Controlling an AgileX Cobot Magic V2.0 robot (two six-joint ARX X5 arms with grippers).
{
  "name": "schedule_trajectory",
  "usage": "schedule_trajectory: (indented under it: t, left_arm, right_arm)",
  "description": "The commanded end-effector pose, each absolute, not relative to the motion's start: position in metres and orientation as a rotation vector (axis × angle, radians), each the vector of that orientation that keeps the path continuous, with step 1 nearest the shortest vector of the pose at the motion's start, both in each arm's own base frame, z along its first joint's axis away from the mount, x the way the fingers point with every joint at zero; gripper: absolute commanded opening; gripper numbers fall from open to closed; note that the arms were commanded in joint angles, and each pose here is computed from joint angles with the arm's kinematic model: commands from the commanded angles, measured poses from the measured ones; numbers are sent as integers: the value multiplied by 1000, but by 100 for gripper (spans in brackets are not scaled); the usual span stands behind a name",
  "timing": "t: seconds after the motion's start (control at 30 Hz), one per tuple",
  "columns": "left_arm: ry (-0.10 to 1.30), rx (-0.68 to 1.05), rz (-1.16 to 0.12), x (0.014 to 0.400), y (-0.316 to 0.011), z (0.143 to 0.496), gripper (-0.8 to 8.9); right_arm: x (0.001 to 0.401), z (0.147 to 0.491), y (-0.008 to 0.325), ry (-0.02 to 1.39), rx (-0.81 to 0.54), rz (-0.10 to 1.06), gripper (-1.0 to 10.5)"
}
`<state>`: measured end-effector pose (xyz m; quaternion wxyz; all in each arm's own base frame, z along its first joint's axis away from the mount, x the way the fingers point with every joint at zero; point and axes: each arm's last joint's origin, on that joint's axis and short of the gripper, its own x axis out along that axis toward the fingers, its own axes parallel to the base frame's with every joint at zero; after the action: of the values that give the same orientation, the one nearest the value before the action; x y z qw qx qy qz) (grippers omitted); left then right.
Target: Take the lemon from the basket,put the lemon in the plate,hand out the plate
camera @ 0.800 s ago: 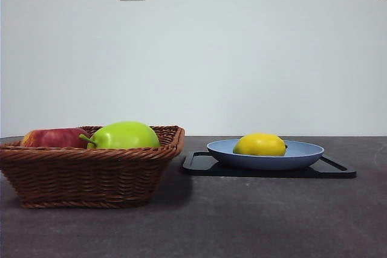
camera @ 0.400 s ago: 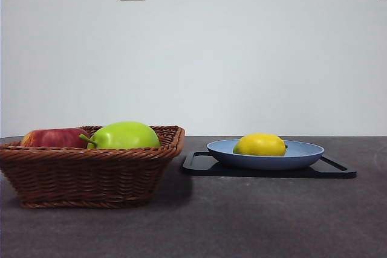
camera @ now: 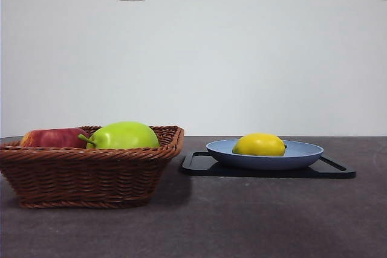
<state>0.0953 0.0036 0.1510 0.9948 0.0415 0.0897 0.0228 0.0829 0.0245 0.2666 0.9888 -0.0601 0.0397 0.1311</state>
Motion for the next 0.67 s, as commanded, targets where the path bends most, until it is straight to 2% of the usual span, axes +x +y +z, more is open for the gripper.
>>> schedule_trajectory:
  t: [0.03,0.27,0.43,0.67]
  left_arm:
    - [187,73,50,95,4,150,8]
    - [188,72,49,95,4,150,8]
    - [188,73,50,95,4,150,8]
    - [188,73,50,95,4,150,8]
  right_arm:
    - [85,250,20,59,-107,275,4]
    - [90,192,8,89,-5,144,4]
    - [94,161,6,146,14,115,4]
    - [95,150,5,177,35,110,4]
